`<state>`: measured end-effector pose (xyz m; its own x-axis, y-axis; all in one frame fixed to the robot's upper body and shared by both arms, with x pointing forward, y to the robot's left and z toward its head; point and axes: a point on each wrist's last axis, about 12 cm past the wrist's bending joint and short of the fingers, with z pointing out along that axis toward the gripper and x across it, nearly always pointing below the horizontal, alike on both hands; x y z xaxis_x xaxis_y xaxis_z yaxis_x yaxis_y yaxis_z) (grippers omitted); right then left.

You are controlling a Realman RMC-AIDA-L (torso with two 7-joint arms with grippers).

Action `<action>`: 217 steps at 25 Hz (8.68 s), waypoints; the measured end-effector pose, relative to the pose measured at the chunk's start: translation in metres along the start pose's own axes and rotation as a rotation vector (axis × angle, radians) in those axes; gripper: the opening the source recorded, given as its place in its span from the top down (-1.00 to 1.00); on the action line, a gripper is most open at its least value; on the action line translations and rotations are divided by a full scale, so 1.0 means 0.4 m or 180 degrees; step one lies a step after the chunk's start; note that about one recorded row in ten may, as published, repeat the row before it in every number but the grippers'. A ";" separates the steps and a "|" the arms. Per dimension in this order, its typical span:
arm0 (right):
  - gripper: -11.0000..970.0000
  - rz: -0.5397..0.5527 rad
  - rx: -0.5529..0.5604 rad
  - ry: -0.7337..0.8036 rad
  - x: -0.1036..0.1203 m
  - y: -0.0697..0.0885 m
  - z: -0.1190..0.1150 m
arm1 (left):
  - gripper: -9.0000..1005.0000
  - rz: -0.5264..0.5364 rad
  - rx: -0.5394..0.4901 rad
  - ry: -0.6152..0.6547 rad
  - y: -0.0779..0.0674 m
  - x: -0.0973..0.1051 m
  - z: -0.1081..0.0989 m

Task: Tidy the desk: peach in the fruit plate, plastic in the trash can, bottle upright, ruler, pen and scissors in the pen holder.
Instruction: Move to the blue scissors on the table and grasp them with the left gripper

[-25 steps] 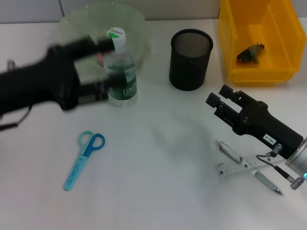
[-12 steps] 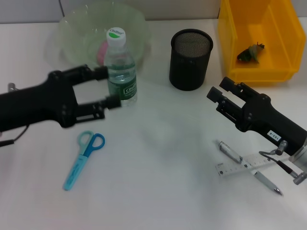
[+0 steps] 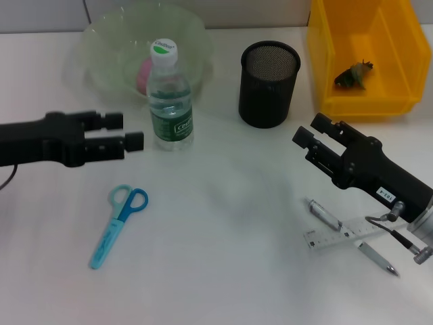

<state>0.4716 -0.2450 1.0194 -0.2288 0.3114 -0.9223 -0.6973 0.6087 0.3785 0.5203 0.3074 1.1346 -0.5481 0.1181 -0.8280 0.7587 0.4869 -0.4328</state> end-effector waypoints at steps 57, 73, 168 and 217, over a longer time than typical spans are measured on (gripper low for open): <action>-0.19 -0.0488 0.0015 -0.0016 -0.108 -0.079 0.119 | -0.56 -0.0989 -0.1605 0.2529 -0.010 -0.054 0.236; -0.19 -0.0434 -0.0181 0.0013 -0.121 -0.072 0.051 | -0.56 -0.0776 -0.1715 0.2676 -0.020 -0.077 0.255; -0.19 -0.0337 -0.0166 -0.0028 -0.110 -0.064 0.063 | -0.01 -0.0476 -0.1731 0.3011 -0.032 -0.073 0.305; -0.19 -0.0302 -0.0110 -0.0068 -0.106 -0.065 0.056 | 0.16 -0.0180 -0.1704 0.3169 -0.065 -0.091 0.317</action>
<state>0.5147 -0.2578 1.0506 -0.1463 0.2694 -0.9518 -0.7383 0.6106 0.2863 0.5650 0.1808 1.1307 -0.7949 0.6041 -0.0562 0.6066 0.7932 -0.0541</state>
